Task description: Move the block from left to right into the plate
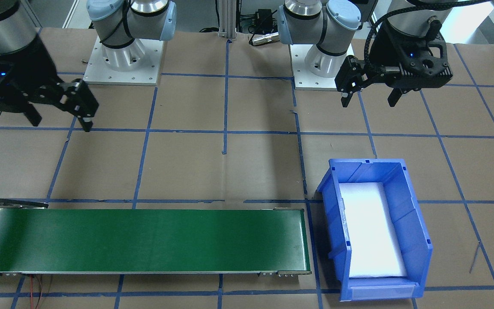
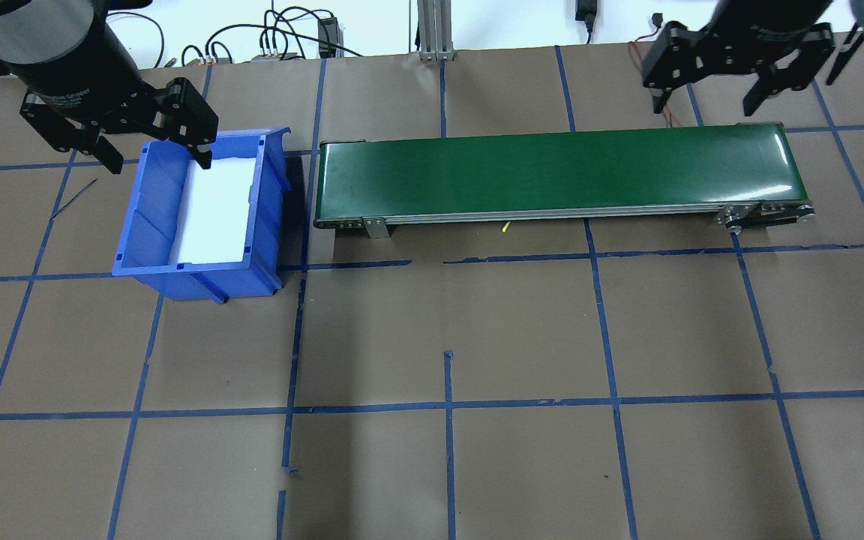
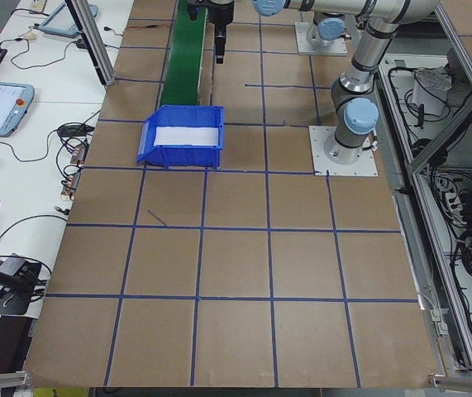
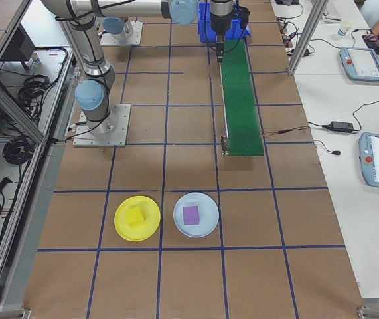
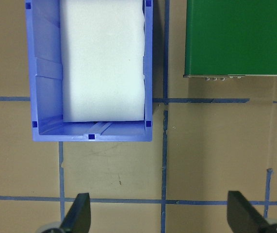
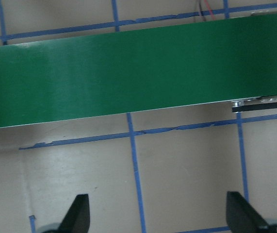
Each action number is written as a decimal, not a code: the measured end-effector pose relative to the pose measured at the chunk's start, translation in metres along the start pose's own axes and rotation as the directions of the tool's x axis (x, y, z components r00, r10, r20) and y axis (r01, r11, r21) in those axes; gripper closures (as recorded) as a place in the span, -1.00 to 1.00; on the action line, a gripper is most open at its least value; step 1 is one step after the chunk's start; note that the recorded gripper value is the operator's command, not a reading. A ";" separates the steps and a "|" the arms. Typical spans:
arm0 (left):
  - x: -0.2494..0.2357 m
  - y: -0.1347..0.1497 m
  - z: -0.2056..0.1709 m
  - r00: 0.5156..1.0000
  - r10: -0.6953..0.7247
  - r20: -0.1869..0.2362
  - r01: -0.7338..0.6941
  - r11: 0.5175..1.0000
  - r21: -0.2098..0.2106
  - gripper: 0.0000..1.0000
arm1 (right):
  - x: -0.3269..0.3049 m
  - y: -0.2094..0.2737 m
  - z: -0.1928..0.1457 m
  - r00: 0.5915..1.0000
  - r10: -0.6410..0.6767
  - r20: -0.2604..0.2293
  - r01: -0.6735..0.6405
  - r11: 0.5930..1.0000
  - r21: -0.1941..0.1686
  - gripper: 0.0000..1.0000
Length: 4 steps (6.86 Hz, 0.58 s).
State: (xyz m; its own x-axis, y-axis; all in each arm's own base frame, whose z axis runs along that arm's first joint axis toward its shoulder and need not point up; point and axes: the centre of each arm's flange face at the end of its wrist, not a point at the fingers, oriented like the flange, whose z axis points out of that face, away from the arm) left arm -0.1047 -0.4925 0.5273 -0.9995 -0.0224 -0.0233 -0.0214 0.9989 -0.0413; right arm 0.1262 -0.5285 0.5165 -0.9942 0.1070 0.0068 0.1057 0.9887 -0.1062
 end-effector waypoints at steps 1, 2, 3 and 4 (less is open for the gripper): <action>0.000 0.000 0.000 1.000 -0.001 0.000 0.001 1.000 0.000 -1.00 | -0.034 0.012 0.001 1.000 -0.004 0.001 0.004 1.000 -0.008 -0.99; 0.000 0.000 0.000 1.000 -0.001 0.002 0.001 1.000 0.000 -1.00 | -0.053 0.022 0.005 1.000 -0.008 -0.003 0.008 1.000 -0.028 -1.00; 0.001 0.001 0.000 1.000 0.000 0.004 0.000 1.000 -0.001 -1.00 | -0.059 0.027 0.008 1.000 -0.010 -0.005 0.010 0.999 -0.050 -1.00; 0.001 0.001 0.000 1.000 0.000 0.003 0.000 1.000 0.000 -1.00 | -0.061 0.032 0.011 1.000 -0.013 -0.006 0.012 0.997 -0.078 -1.00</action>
State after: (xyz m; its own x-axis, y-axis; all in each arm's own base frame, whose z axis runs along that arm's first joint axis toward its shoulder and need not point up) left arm -0.1059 -0.4918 0.5278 -0.9994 -0.0227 -0.0259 -0.0216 0.9989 -0.0408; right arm 0.1900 -0.5048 0.5019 -0.9954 0.0951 0.0146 0.0947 0.9951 -0.0283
